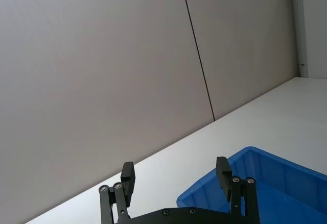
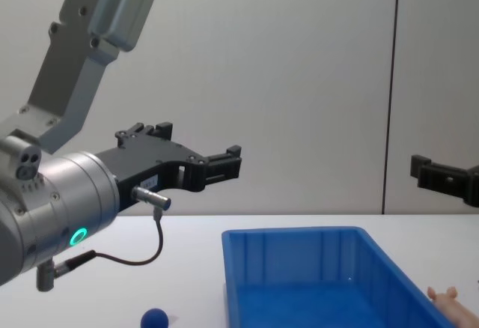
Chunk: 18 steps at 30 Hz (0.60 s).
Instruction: Pick up the two dolls from the table and place them into the box.
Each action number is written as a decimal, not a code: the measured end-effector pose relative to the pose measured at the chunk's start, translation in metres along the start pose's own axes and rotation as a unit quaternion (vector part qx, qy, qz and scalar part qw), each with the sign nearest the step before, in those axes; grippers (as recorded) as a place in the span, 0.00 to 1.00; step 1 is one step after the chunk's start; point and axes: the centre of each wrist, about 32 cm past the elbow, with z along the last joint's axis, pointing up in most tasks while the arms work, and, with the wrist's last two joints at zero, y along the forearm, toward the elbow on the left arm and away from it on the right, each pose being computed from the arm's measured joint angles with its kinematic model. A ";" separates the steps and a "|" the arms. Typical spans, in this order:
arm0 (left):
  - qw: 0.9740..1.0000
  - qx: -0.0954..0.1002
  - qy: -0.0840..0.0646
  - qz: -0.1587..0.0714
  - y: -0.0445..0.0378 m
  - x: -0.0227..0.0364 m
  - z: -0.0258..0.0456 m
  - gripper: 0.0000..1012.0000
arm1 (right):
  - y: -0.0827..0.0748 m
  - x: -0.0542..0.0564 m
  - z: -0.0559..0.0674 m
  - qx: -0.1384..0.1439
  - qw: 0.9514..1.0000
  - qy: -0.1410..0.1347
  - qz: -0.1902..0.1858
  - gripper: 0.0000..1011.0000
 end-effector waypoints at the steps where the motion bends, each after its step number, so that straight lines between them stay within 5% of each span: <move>1: 1.000 0.000 0.000 0.000 0.0000 0.0000 0.0000 0.99 | 0.000 0.000 0.000 0.000 1.000 0.000 0.000 0.99; 18: 1.000 0.000 0.000 0.000 0.0000 0.0000 0.0000 0.99 | 0.000 0.000 0.000 0.000 1.000 0.000 0.000 0.99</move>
